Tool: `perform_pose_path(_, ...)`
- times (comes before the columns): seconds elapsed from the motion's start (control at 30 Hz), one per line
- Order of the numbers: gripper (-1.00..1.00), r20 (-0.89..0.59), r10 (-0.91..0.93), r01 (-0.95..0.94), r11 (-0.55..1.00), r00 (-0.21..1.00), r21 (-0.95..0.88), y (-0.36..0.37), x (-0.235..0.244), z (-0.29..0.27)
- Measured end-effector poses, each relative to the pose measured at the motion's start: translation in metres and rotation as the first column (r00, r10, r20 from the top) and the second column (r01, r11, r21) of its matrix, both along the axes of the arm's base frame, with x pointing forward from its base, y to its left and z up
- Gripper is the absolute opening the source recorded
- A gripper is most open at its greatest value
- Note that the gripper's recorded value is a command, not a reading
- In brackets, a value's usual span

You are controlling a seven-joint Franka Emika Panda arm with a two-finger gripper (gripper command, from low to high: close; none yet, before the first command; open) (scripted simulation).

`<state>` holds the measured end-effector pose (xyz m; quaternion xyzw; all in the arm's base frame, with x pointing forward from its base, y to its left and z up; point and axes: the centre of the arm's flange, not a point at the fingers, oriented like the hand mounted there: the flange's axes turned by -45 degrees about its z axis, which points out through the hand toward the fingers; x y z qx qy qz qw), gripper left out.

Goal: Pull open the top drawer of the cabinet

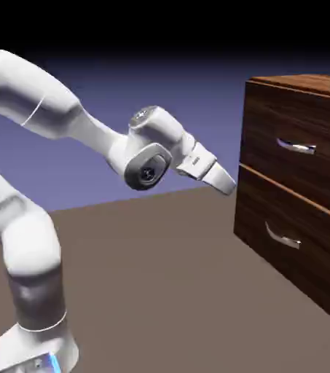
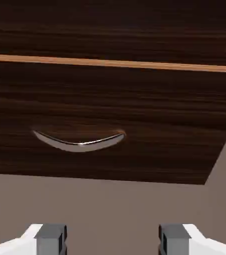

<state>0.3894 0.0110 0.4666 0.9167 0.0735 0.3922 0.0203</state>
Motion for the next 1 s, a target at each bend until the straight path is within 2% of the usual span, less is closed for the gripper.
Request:
perform_pose_path(0.2,0.00,0.011,0.355,-0.333,0.886,0.935,-0.323,0.026,-0.004,0.040)
perform_pose_path(0.47,0.00,-0.123,0.680,-0.553,0.462,0.722,-0.693,0.046,-0.015,0.085)
perform_pose_path(0.73,0.00,-0.371,0.774,-0.497,-0.084,0.514,-0.864,0.049,-0.022,0.119)
perform_pose_path(1.0,0.00,-0.632,0.657,-0.279,-0.569,0.412,-0.773,0.037,-0.019,0.140)
